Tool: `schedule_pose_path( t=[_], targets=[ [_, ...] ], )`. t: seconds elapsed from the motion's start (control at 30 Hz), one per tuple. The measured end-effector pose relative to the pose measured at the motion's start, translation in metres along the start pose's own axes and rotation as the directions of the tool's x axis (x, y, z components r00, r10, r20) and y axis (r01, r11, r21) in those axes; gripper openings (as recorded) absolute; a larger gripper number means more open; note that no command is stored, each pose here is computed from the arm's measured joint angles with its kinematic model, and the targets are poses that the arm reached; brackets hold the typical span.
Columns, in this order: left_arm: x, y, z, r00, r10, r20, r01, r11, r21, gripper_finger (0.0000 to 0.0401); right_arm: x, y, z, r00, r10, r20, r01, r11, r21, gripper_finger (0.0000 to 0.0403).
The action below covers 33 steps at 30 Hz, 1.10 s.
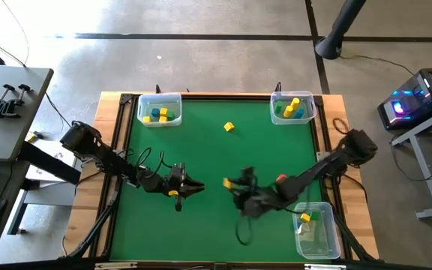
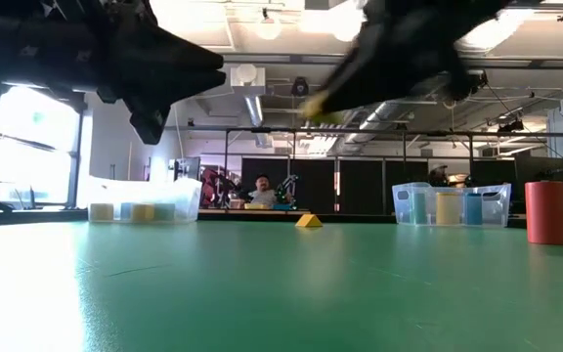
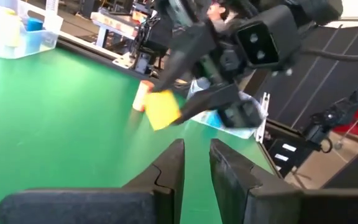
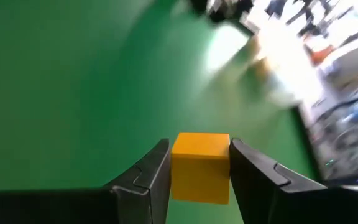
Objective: Sort blocks by size
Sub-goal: Put the yellow triangle block into the bottom transparent bin, then put the orange cylindrical block into the top right transparent bin
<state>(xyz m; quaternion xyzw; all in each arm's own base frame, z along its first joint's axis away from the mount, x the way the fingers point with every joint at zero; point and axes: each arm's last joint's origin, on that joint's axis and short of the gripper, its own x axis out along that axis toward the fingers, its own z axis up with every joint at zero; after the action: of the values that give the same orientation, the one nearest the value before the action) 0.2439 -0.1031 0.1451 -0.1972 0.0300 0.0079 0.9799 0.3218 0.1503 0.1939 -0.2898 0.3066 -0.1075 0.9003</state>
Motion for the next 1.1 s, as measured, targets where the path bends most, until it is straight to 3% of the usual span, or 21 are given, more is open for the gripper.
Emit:
schedule_pose_path(
  t=[0.1,0.2,0.27,0.37,0.43,0.53,0.73,1.1],
  targets=[
    [0.000,0.000,0.000,1.000,0.002,-0.003,-0.002,1.000,0.023,0.0063,-0.036,0.003,-0.009,0.993,0.074,-0.087,-0.065,0.993,0.095,0.0133],
    [0.000,0.001,-0.001,1.000,0.009,-0.013,-0.009,0.999,0.035,0.0063,-0.079,0.005,-0.018,0.965,0.215,-0.150,-0.171,0.950,0.262,0.0133],
    [0.000,0.001,-0.002,1.000,0.012,-0.016,-0.011,0.999,0.040,0.0063,-0.107,0.010,-0.024,0.920,0.347,-0.184,-0.251,0.879,0.406,0.0133],
    [0.000,0.001,-0.002,1.000,0.013,-0.017,-0.012,0.998,0.055,0.0063,-0.146,0.018,-0.033,0.827,0.517,-0.221,-0.286,0.725,0.627,0.0133],
    [0.000,0.001,-0.002,1.000,0.014,-0.016,-0.013,0.998,0.059,0.0063,-0.169,0.026,-0.040,0.762,0.599,-0.246,-0.253,0.625,0.738,0.0133],
    [0.000,0.002,-0.002,1.000,0.015,-0.016,-0.014,0.997,0.072,0.0063,-0.196,0.039,-0.052,0.697,0.655,-0.292,-0.160,0.539,0.827,0.0133],
    [0.000,0.002,-0.002,1.000,0.017,-0.015,-0.016,0.997,0.073,0.0063,-0.228,0.053,-0.077,0.647,0.648,-0.402,0.083,0.464,0.882,0.0142],
    [0.000,0.003,-0.001,0.998,0.067,0.007,-0.067,0.995,0.075,0.0063,-0.236,0.055,-0.084,0.640,0.636,-0.431,0.185,0.416,0.890,0.0173]
  ],
)
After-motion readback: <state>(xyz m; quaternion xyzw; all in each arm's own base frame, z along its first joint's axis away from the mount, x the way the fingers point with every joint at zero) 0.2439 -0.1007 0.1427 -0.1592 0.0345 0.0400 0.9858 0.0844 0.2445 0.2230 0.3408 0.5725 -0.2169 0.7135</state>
